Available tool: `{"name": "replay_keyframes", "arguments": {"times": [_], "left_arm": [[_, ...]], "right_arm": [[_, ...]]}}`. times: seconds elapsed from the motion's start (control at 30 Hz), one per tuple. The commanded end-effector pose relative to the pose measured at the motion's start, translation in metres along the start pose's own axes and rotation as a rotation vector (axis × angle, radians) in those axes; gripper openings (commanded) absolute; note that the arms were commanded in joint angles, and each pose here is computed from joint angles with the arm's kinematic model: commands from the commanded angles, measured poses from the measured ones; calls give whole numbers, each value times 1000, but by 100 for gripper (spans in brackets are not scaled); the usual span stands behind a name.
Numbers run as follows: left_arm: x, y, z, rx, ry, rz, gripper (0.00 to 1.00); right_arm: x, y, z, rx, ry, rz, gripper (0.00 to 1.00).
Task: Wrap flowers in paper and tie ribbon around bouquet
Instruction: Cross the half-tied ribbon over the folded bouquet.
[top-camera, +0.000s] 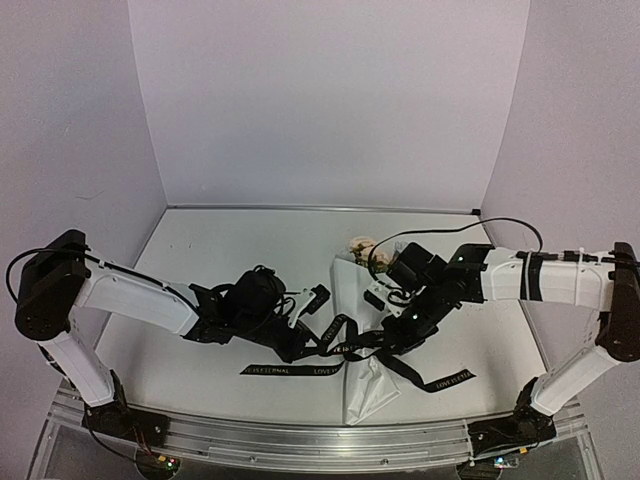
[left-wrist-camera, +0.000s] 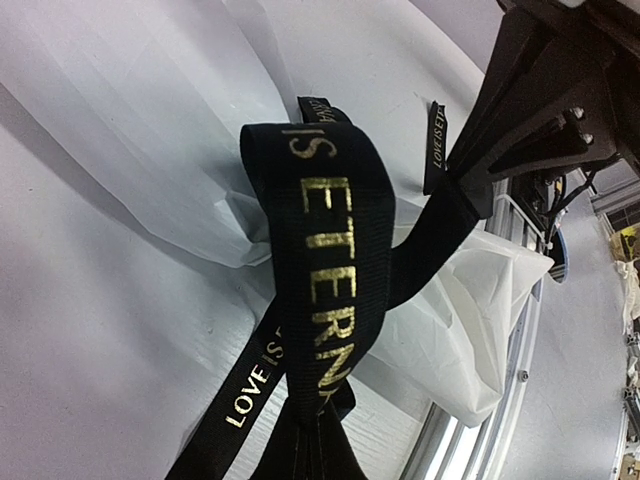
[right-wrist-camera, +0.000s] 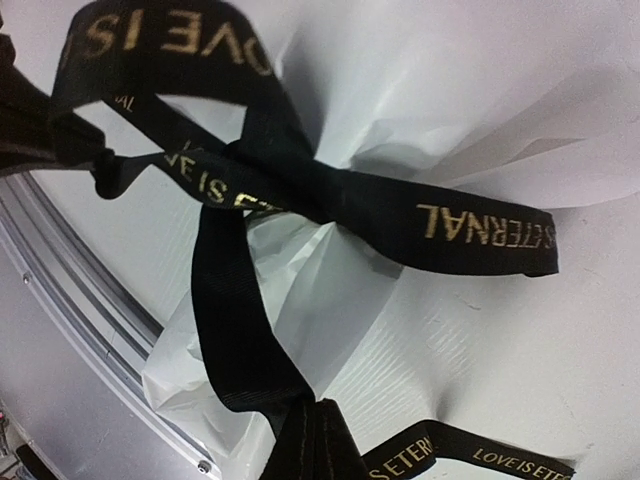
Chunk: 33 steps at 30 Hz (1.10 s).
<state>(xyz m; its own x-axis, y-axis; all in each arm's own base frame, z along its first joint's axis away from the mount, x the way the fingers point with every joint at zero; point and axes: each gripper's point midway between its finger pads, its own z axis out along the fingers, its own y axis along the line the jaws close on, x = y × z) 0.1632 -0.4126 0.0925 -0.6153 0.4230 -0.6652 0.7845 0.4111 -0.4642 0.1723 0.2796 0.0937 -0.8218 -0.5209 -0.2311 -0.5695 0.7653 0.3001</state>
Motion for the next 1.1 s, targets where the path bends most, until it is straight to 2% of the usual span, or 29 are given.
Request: {"name": "replay_keyframes", "arguments": {"times": [0.0, 0.27, 0.53, 0.8, 0.93, 1.07], "left_arm": [[-20, -6, -8, -6, -41, 20, 0], [-20, -4, -11, -20, -56, 15, 1], [-17, 1, -16, -43, -87, -13, 8], [-17, 10, -39, -101, -184, -64, 27], [-44, -3, -58, -116, -246, 2, 40], [-74, -15, -64, -136, -254, 102, 46]], "right_arm": [[-16, -11, -18, 49, -86, 71, 0], [-22, -31, -15, 126, -104, 156, 0], [-35, -43, 3, 179, -107, 234, 0], [-30, -42, 12, 147, -96, 278, 0], [-26, -47, 11, 157, -121, 287, 0], [-20, -52, 10, 168, -151, 305, 0]]}}
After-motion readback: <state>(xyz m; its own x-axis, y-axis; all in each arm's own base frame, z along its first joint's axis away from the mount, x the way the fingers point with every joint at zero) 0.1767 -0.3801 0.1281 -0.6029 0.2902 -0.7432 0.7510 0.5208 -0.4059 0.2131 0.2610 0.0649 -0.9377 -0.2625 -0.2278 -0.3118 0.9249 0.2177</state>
